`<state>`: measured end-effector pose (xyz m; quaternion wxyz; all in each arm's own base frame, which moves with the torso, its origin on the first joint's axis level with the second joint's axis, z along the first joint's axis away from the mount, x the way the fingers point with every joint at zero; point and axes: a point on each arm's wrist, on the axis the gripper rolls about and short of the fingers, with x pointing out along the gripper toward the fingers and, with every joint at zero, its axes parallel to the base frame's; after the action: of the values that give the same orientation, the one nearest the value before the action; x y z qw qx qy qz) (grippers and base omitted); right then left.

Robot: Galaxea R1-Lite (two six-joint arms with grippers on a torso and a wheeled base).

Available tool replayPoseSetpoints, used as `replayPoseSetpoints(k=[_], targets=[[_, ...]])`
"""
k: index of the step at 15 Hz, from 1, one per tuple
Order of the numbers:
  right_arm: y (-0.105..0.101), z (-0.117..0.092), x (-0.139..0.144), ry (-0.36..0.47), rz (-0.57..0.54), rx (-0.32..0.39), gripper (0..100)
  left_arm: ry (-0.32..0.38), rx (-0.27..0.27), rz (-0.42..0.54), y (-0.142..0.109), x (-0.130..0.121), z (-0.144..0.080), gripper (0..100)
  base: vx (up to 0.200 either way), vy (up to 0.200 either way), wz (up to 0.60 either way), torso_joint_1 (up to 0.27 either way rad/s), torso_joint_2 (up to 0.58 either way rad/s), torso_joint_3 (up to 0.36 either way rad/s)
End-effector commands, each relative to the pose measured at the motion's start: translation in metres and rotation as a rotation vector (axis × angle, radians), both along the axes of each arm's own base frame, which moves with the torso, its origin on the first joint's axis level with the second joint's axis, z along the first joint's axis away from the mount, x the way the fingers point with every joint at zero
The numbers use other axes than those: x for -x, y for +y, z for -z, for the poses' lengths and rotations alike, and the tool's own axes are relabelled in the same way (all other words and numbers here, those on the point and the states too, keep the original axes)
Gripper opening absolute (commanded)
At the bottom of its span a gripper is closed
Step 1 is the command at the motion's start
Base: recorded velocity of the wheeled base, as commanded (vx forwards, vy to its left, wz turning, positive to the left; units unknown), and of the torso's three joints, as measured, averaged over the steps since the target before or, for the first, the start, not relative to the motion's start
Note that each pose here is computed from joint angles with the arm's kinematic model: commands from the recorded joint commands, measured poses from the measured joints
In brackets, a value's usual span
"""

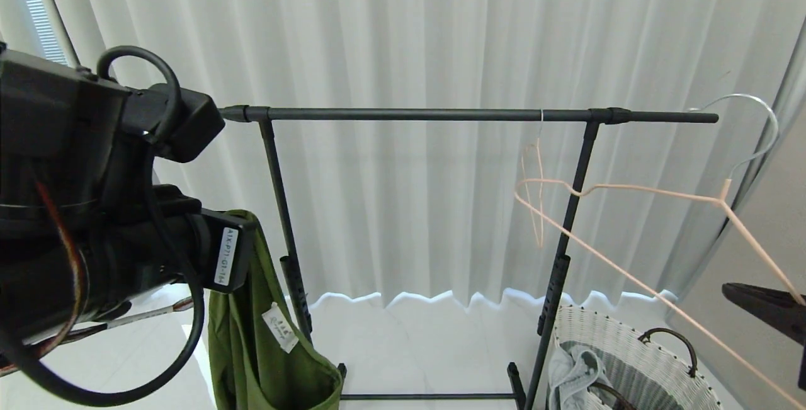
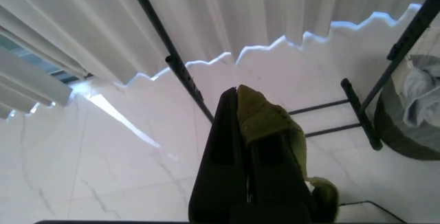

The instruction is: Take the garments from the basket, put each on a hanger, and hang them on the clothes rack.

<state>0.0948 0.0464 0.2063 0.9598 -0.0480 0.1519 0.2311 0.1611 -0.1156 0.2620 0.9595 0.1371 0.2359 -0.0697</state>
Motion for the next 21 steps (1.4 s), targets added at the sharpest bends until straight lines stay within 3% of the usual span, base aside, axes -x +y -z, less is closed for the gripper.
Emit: replayPoseSetpoints(k=[1,4,7,15,21], targets=[[0.019,0.001,0.01,0.008,-0.201,-0.001,0,0.019,-0.019,-0.019,-0.009,-0.016,0.008,0,0.0,0.0,0.0,0.0,0.0,0.0],[0.039,0.001,0.017,0.041,-0.364,-0.013,0,0.008,-0.047,-0.071,-0.022,-0.035,0.013,0,0.0,0.0,0.0,0.0,0.0,0.0],[0.056,-0.002,0.021,0.087,-0.46,-0.042,0,0.006,-0.046,-0.074,-0.032,-0.048,0.012,0,0.0,0.0,0.0,0.0,0.0,0.0],[0.097,0.005,-0.005,0.099,-0.462,-0.093,0,-0.009,-0.002,-0.07,-0.051,-0.065,0.007,0,0.0,0.0,0.0,0.0,0.0,0.0],[0.108,0.006,-0.013,0.104,-0.457,-0.086,0,-0.009,0.002,-0.076,-0.052,-0.066,0.008,0,0.0,0.0,0.0,0.0,0.0,0.0]])
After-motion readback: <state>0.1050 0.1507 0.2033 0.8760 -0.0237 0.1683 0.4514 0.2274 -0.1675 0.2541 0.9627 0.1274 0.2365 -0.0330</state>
